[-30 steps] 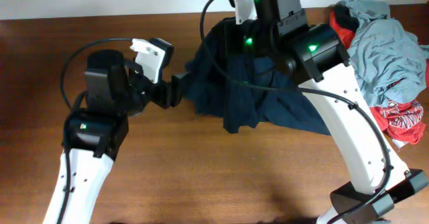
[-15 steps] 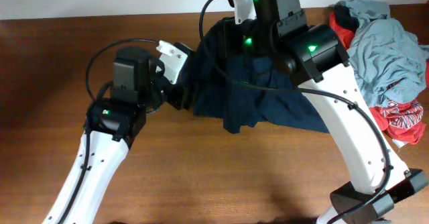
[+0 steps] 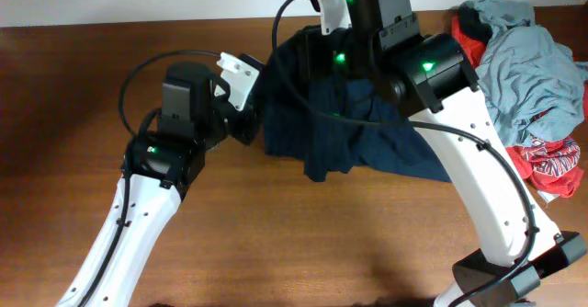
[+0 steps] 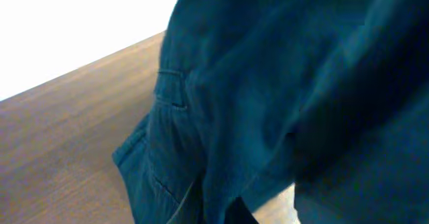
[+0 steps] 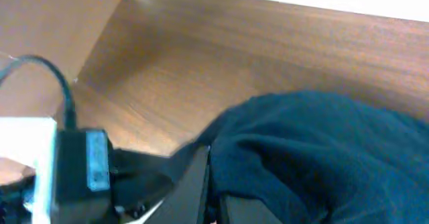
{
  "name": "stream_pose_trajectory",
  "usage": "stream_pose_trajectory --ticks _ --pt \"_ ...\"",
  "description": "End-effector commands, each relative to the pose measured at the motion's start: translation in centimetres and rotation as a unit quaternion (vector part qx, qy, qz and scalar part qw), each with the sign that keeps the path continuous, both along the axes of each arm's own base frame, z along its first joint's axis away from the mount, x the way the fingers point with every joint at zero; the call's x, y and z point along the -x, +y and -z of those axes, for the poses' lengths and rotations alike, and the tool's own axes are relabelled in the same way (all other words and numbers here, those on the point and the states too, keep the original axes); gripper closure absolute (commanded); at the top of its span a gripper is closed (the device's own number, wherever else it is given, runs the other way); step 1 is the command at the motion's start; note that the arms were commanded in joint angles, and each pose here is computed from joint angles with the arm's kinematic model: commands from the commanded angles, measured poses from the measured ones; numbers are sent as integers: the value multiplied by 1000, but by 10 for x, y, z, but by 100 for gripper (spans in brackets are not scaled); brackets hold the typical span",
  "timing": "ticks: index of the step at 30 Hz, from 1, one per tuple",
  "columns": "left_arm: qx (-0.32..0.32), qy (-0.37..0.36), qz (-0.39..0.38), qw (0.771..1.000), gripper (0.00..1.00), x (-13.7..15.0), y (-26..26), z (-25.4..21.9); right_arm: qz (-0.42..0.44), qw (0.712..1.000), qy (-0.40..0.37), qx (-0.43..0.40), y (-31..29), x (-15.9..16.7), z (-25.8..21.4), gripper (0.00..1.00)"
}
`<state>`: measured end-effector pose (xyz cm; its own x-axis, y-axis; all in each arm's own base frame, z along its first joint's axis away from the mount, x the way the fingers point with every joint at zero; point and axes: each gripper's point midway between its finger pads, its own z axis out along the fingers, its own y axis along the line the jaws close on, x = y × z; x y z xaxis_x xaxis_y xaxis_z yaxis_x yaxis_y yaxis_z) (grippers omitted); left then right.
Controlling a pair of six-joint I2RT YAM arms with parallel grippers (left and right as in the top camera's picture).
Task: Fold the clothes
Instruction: 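Grasp the shorts' left edge with the left gripper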
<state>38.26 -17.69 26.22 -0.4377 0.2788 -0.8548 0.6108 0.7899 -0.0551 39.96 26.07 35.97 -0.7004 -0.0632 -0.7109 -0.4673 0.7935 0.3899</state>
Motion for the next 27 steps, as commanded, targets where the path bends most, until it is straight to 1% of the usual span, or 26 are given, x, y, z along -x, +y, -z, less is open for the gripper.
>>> stream_pose_trajectory --ticks 1,6,10,12,14,16,17,18,19,22,27 --pt "-4 -18 -16 1000 99 -9 4 -7 5 999 -14 32 -10 3 -2 96" --pt "6 -38 -29 999 99 -16 5 -16 15 994 24 103 -31 15 27 95" --pt "20 -50 -41 998 99 -22 5 -25 8 989 56 134 -39 25 49 91" --pt "23 -56 -41 997 99 -23 5 -28 9 987 70 144 -41 27 59 85" --pt "25 -57 -42 997 99 -23 5 -28 6 985 84 152 -42 30 70 76" --pt "23 -57 -45 997 99 -24 6 -28 -1 982 92 163 -44 33 79 62" --pt "21 -58 -50 997 99 -25 7 -28 -7 980 99 170 -45 36 84 51" --pt "17 -60 -56 996 99 -26 9 -28 -10 979 105 176 -47 38 89 45" --pt "15 -62 -62 996 99 -27 11 -28 -11 977 114 180 -48 40 95 42" --pt "14 -69 -68 995 99 -30 13 -31 -15 972 140 191 -49 45 120 40" --pt "18 -90 -77 993 99 -35 15 -40 -35 966 177 183 -42 52 171 39"
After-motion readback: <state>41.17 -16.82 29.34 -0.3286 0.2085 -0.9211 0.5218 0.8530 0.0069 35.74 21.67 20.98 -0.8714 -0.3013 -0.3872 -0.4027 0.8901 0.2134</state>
